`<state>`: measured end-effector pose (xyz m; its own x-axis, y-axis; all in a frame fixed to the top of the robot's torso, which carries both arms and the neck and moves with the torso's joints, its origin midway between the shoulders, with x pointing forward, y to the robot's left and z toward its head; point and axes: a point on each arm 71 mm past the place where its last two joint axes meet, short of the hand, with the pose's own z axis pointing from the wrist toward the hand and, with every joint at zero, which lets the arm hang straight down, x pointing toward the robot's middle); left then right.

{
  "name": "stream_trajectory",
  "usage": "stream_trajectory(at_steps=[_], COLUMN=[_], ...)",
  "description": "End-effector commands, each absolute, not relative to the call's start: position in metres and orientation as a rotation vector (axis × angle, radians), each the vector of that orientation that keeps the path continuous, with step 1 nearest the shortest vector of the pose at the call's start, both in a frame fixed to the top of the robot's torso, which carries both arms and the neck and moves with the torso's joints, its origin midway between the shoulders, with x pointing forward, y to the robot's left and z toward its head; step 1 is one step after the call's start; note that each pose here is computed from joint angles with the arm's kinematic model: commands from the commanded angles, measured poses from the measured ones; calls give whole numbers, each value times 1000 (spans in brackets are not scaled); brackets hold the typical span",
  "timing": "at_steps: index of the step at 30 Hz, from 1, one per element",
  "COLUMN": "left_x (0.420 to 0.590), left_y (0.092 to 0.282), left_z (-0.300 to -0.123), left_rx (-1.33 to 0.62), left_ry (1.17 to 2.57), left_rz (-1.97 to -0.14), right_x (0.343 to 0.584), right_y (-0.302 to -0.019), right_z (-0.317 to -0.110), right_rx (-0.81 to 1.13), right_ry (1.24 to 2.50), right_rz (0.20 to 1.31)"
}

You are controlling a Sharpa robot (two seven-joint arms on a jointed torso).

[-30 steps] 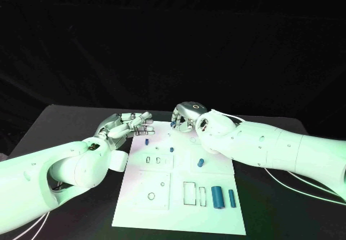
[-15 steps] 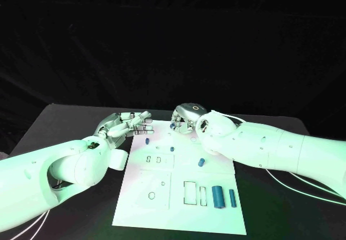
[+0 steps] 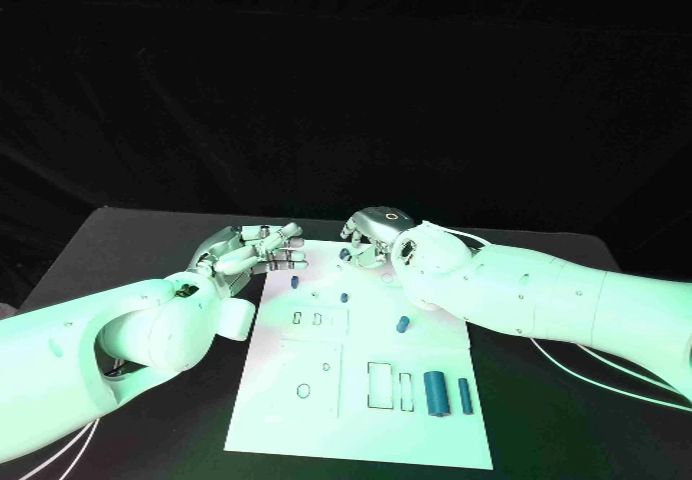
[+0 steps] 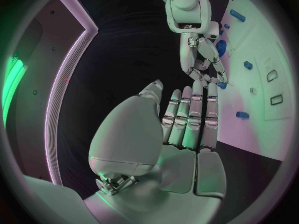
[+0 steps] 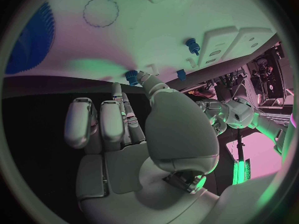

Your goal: Assemble the parts on the task board

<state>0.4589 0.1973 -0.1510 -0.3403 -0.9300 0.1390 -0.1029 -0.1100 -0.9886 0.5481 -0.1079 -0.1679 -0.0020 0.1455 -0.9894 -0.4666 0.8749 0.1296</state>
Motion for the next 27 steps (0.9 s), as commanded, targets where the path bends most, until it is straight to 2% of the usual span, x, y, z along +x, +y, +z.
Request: stream_trajectory(at_steps=[1,7,13,21,27], left_x=[459,459,459,459,460], left_y=[195,195,197,199,197], left_z=[-149,-149,-149,-150,-150], left_rx=[-1168,-1168,-1168,-1169,-1168], left_ry=[1480,1480,1477,1475,1477], left_rz=[-1552,-1552,-1551,-1546,-1549], right_x=[548,539,521,505,505], right_y=[-109,-120,-152,-211,-235], right_z=[-168,-162,-147,-146,-152], right_rx=[-266,-242,-125,36,62], right_ry=[1508,1463,1420,1598,1681], right_rz=[474,509,593,562,503])
